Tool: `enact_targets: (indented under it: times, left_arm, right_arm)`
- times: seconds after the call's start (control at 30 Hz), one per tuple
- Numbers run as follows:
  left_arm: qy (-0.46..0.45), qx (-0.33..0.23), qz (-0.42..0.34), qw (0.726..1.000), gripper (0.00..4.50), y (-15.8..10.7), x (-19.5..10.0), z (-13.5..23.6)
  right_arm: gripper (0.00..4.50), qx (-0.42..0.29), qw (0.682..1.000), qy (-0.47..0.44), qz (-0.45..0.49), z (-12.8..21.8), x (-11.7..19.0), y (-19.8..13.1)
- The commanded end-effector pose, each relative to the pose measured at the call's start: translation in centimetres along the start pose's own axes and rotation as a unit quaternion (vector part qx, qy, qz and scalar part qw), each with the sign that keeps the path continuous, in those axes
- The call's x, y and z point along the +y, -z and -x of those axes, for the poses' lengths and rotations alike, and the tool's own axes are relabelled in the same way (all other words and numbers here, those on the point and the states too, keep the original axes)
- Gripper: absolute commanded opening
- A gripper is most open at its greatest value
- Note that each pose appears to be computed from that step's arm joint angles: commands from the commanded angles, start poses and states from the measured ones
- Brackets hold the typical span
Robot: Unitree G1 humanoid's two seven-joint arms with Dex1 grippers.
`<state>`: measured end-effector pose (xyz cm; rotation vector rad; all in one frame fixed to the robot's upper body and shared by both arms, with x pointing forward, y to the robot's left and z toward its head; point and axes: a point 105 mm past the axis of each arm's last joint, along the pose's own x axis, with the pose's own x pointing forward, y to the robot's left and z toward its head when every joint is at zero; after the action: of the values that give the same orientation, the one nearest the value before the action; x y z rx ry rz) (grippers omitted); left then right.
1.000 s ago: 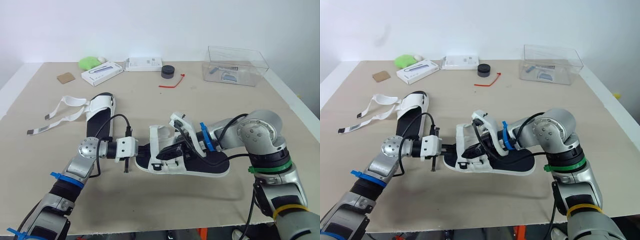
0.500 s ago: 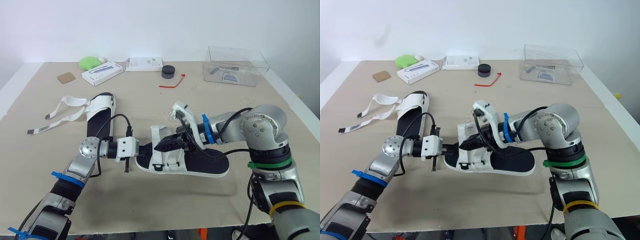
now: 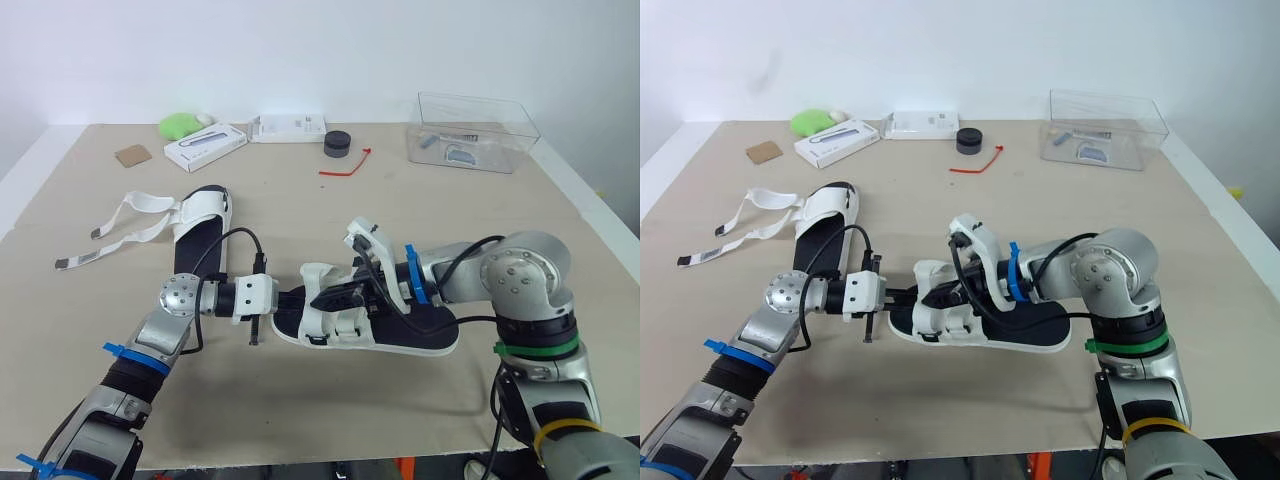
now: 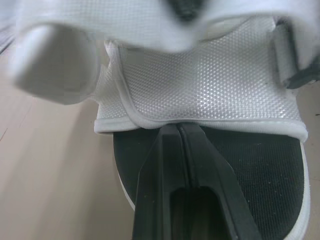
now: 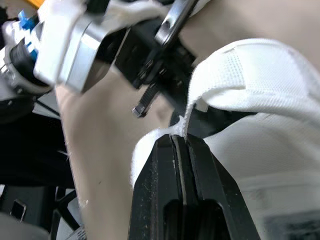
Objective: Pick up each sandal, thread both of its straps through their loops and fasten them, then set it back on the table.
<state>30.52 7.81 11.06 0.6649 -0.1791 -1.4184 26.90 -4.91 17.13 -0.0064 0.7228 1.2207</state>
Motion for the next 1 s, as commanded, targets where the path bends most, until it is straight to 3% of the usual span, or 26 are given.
enact_targets:
  times: [0.03,0.47,0.5,0.57,0.7,1.0]
  left_arm:
    - [0.002,0.014,0.005,1.000,0.00,0.6,-0.3,0.2]
    - [0.010,0.013,0.002,1.000,0.00,0.5,-0.2,-0.1]
    - [0.010,0.013,0.002,1.000,0.00,0.5,-0.2,-0.1]
    - [0.010,0.014,0.002,1.000,0.00,0.5,-0.3,0.0]
    - [0.011,0.016,0.002,1.000,0.00,0.5,-0.4,0.1]
    - [0.010,0.014,0.001,1.000,0.00,0.4,-0.4,0.0]
  right_arm:
    - [0.06,-0.008,1.000,0.018,0.019,-0.1,0.2,0.0]
    - [0.06,-0.045,0.994,0.065,0.079,0.1,-1.4,-2.0]
    - [0.52,-0.043,0.994,0.058,0.079,0.1,-1.2,-1.9]
    - [1.00,-0.040,0.995,0.043,0.076,0.1,-0.7,-1.7]
    - [2.97,-0.042,0.997,0.010,0.057,0.5,0.2,-2.0]
    - [2.97,-0.038,0.999,0.004,0.015,0.1,0.0,-1.3]
